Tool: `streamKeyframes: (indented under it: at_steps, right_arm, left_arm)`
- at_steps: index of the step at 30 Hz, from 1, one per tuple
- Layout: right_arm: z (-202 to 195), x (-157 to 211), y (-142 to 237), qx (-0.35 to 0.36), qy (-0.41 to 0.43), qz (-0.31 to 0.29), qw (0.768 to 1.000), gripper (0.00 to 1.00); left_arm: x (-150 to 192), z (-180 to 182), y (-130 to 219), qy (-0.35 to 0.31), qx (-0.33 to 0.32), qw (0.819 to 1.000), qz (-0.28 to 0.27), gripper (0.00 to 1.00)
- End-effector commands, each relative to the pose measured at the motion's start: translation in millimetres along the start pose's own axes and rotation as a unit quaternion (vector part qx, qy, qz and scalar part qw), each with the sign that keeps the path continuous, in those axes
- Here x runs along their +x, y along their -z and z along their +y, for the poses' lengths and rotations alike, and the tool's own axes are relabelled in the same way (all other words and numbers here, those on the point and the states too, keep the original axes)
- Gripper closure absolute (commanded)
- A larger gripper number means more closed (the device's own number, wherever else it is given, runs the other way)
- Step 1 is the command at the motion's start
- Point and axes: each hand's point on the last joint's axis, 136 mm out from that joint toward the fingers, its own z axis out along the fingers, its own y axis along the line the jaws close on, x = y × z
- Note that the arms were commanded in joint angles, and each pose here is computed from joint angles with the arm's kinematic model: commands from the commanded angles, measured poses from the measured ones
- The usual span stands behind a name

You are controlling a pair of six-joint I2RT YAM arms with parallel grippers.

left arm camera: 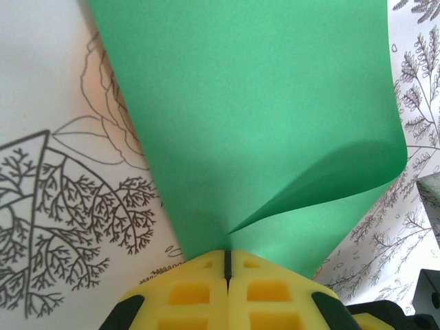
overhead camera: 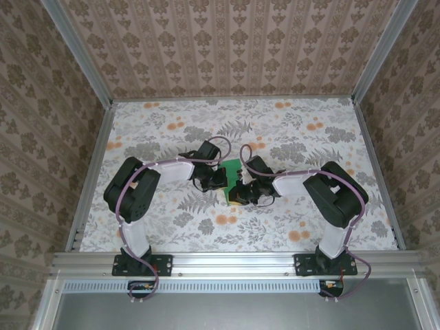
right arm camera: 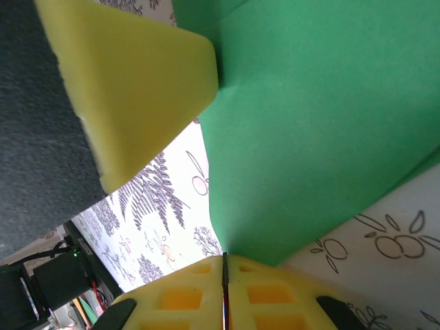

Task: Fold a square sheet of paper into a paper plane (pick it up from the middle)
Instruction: Third fold the triangle at the center of the table.

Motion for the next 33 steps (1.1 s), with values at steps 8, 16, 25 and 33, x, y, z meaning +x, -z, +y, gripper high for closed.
streamKeyframes:
  at_steps: [8,16,25,33]
  right_arm:
    - [8,-8,-2,-0.01,0.008,-0.01,1.0,0.9]
    - [4,-13,-7,0.003,-0.001,-0.016,1.0,0.9]
    - [0,-17,-10,0.01,-0.013,-0.02,1.0,0.9]
    - [0,-19,-10,0.009,-0.019,-0.025,0.999,0.9]
  left_arm:
    - [-8,-1,2,-0.026,-0.012,1.0,-0.008,0.91]
    - [-10,-15,9,-0.039,0.019,0.999,-0.017,0.85]
    - [-5,-20,18,-0.045,0.034,0.998,-0.023,0.8]
    - [6,-18,19,-0.043,0.044,0.998,-0.019,0.8]
